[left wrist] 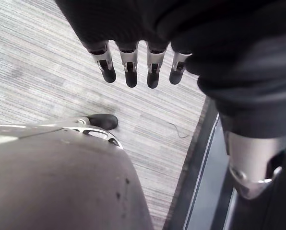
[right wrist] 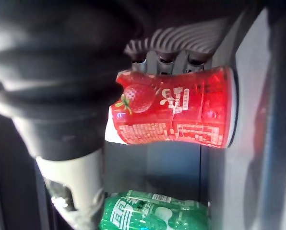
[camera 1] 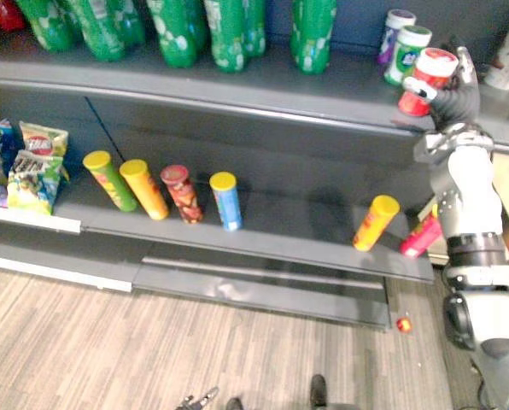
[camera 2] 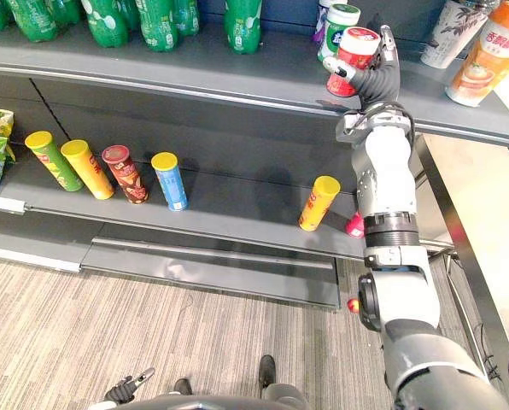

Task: Put the gum and the chips on the shelf.

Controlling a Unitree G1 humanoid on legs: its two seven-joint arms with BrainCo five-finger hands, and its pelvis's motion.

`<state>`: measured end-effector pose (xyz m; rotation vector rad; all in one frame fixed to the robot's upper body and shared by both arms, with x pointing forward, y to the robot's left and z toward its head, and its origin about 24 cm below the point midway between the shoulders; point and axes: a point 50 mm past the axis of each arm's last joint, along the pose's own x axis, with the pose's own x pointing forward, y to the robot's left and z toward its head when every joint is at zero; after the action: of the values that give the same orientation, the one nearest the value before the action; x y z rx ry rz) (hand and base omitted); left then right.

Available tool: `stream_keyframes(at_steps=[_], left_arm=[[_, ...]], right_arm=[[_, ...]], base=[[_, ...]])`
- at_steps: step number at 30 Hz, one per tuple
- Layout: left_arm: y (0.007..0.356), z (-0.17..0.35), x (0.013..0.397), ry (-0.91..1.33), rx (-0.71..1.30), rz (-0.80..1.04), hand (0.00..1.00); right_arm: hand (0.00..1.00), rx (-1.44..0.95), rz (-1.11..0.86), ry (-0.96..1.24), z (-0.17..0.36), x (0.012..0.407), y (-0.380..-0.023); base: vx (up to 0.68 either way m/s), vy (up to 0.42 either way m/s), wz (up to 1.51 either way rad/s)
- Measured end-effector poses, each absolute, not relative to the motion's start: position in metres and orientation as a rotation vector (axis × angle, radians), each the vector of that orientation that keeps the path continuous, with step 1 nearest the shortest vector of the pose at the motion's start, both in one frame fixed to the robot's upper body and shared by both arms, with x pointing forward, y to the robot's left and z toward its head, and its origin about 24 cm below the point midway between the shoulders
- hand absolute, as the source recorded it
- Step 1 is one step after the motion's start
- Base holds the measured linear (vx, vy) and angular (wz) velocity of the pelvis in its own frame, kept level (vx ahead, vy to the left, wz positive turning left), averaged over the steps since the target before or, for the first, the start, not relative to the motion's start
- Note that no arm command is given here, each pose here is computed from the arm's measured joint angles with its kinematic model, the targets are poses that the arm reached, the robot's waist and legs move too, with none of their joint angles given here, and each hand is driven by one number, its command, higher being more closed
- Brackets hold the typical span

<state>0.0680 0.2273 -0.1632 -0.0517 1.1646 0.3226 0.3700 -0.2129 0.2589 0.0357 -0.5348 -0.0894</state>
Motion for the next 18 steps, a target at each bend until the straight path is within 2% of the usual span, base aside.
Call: stream_keyframes(at_steps=[18], left_arm=[[0.231,-0.163,0.066,1.168,-0.039,0.326,0.0]], right_arm=[[0.0,0.005,-0.06,-0.526,0.244,0.363,-0.207]], base=[[0.0,0.0,0.0]])
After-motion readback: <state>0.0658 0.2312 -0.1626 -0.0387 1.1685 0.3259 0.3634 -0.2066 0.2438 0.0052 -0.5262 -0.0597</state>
